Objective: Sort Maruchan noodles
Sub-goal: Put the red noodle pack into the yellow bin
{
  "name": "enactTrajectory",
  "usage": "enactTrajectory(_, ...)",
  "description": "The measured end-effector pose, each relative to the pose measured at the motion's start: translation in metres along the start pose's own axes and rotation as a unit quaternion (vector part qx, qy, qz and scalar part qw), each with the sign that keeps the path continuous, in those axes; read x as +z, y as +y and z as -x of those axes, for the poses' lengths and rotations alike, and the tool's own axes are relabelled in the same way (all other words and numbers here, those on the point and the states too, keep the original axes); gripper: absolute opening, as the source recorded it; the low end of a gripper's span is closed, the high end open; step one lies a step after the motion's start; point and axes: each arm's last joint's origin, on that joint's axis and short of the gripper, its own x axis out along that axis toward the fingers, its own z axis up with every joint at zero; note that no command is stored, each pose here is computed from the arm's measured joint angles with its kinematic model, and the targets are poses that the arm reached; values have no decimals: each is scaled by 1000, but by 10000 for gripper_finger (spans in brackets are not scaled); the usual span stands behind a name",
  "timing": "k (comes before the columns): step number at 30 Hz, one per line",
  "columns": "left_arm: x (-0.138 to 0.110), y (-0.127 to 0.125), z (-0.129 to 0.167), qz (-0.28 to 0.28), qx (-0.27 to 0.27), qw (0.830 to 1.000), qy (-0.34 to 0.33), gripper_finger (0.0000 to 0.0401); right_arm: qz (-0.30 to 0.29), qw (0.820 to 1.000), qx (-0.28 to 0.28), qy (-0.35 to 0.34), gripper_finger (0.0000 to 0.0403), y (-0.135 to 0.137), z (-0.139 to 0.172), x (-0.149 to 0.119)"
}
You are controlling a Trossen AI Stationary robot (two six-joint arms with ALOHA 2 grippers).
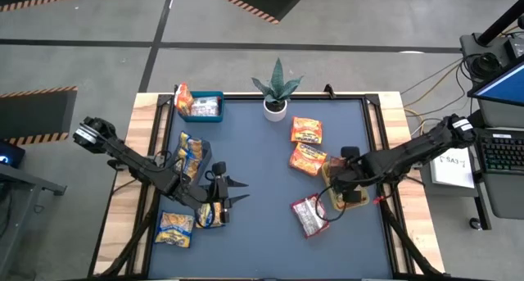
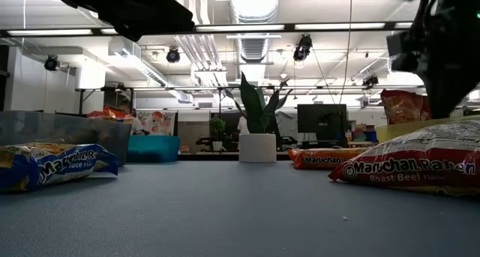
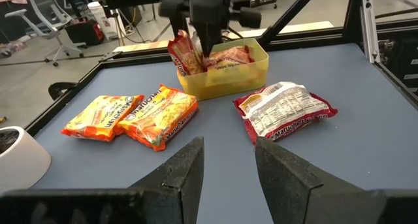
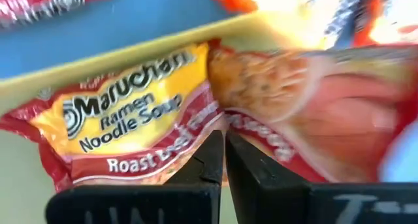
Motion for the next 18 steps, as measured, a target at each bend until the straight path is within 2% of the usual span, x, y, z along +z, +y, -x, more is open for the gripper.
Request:
enactTrajectory(4,0,0,0,0,0,1000,0,121,-17,999,-3,-32,8,-5,17,0)
enactTrajectory(9,-3,0,0,-2,0,1000,3,121,-46,997,37,-42,8,-4,22,0)
enactTrajectory(11,-3,0,0,-1,0,1000,3,121,-50,997,54,-26,8,-2,18,-1)
enactTrajectory(18,-4,1,0,1,0,1000,4,121,-54,998,27,32,8,6,-13,0)
